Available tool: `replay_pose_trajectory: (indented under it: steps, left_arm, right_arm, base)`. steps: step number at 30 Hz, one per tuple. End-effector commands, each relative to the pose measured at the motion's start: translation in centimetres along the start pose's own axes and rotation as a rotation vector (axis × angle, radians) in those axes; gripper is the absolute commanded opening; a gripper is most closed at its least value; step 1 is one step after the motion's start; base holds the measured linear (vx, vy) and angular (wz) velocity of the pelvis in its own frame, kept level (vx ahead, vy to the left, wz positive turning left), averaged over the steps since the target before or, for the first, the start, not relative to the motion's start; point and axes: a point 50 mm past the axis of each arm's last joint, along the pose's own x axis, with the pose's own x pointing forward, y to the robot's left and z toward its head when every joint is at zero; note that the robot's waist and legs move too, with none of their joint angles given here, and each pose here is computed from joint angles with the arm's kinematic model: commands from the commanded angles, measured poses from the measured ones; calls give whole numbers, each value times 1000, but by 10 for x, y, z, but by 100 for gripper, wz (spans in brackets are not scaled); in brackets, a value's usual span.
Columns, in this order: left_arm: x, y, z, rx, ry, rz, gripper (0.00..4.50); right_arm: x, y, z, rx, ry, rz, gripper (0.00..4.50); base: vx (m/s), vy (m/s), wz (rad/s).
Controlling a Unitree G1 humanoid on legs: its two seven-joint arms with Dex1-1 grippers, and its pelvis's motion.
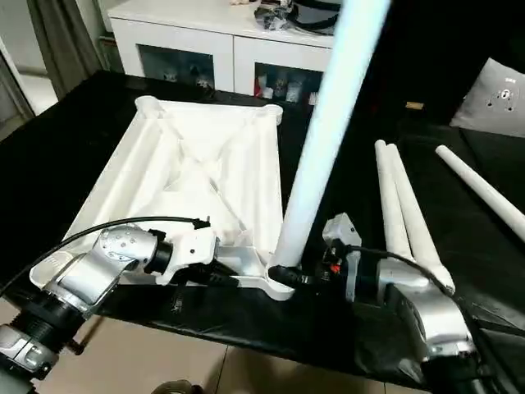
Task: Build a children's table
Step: Rotate leg to tighten
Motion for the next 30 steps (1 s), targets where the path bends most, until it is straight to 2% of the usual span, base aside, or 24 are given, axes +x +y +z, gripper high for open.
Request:
replay_pose_trajectory:
  steps: [1,9,12,13,14,17,19,21,27,28,29,30]
  left_arm:
    - [10,-10,-3,-13,8,-58,0]
    - [11,-9,-2,-28,2,-48,0]
    - [13,-2,1,-86,-21,53,0]
    - [13,-2,1,-86,-21,53,0]
    - [19,4,4,-170,-30,165,0]
    - [32,12,14,-322,-64,348,0]
    - [35,14,17,-338,-72,379,0]
    - [46,14,26,-355,-87,410,0]
    - [54,15,35,-348,-75,441,0]
    - [54,15,36,-355,-72,451,0]
    - [53,15,36,-355,-69,461,0]
    - [52,15,35,-351,-66,468,0]
  right_arm:
    - [6,4,-20,71,65,-26,255]
    - [9,4,-26,97,39,-79,255]
    - [13,-5,-26,115,0,-237,254]
    - [13,-5,-26,115,0,-237,254]
    - [16,-16,-25,126,-22,-409,254]
    - [25,-28,-22,193,-75,-627,254]
    - [27,-29,-22,200,-80,-657,254]
    - [32,-34,-22,253,-89,-754,254]
    - [40,-35,-25,263,-95,-826,254]
    - [41,-34,-25,264,-100,-838,289]
    - [41,-34,-26,275,-114,-848,289]
    - [40,-34,-26,280,-121,-856,310]
  base:
    - [0,0,0]
    - [0,0,0]
    - [0,0,0]
    - [0,0,0]
    - [0,0,0]
    - [-17,2,-2]
    - [0,0,0]
    - [0,0,0]
    - [18,-1,0]
    - [0,0,0]
    - [0,0,0]
    - [0,0,0]
